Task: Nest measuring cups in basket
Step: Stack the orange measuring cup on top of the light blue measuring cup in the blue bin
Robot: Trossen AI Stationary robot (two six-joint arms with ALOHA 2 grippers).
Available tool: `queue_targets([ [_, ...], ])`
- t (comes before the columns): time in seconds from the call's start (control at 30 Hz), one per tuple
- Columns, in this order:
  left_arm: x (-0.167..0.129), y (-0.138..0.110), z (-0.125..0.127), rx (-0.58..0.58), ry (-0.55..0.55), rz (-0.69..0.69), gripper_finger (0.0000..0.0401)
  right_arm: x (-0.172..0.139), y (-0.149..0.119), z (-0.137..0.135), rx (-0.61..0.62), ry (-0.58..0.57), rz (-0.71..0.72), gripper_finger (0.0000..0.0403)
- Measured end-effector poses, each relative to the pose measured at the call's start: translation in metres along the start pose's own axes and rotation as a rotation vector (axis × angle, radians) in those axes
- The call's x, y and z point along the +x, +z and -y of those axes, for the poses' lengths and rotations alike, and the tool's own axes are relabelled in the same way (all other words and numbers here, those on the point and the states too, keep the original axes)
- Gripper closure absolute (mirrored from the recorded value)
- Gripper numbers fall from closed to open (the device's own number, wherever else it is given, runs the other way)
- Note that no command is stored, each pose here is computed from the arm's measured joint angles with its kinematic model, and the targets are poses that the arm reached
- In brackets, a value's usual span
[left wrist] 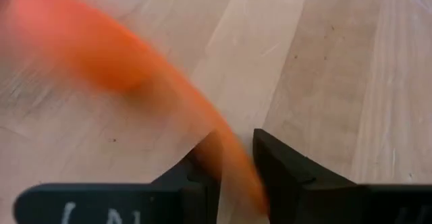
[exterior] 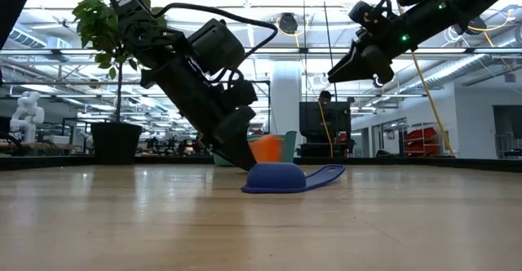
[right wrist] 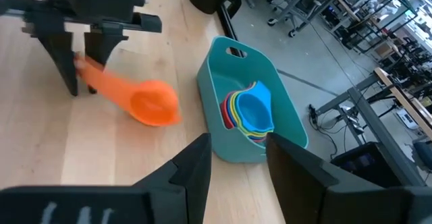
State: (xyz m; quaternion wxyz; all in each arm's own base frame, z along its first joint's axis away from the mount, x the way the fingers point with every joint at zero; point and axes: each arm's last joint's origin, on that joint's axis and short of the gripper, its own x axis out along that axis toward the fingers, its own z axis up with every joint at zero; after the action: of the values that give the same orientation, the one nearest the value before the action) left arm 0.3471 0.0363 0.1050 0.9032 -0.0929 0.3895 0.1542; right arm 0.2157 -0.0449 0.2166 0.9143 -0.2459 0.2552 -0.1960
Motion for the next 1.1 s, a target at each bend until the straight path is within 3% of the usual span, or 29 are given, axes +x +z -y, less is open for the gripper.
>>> queue_targets([
  [0.3,-0.025,0.015,0.002,0.04,-0.073,0.031,0.0394,0.002,0.001,-0.009,-0.024,0.053,0.011,0.0266],
  [0.5,-0.036,0.018,0.004,0.072,-0.082,0.024,0.0397,0.005,0.002,-0.012,-0.016,0.078,0.024,0.0266],
  [0.63,-0.05,0.024,0.011,0.135,-0.186,0.052,0.0398,0.007,-0.001,-0.015,-0.033,0.094,0.003,0.0266],
  [0.93,-0.094,0.042,0.018,0.149,-0.38,0.134,0.0399,0.0,0.01,-0.032,-0.205,0.148,0.078,0.0266],
  [1.1,-0.11,0.044,0.018,0.135,-0.532,0.153,0.0399,-0.011,0.021,-0.047,-0.478,0.152,0.176,0.0266],
])
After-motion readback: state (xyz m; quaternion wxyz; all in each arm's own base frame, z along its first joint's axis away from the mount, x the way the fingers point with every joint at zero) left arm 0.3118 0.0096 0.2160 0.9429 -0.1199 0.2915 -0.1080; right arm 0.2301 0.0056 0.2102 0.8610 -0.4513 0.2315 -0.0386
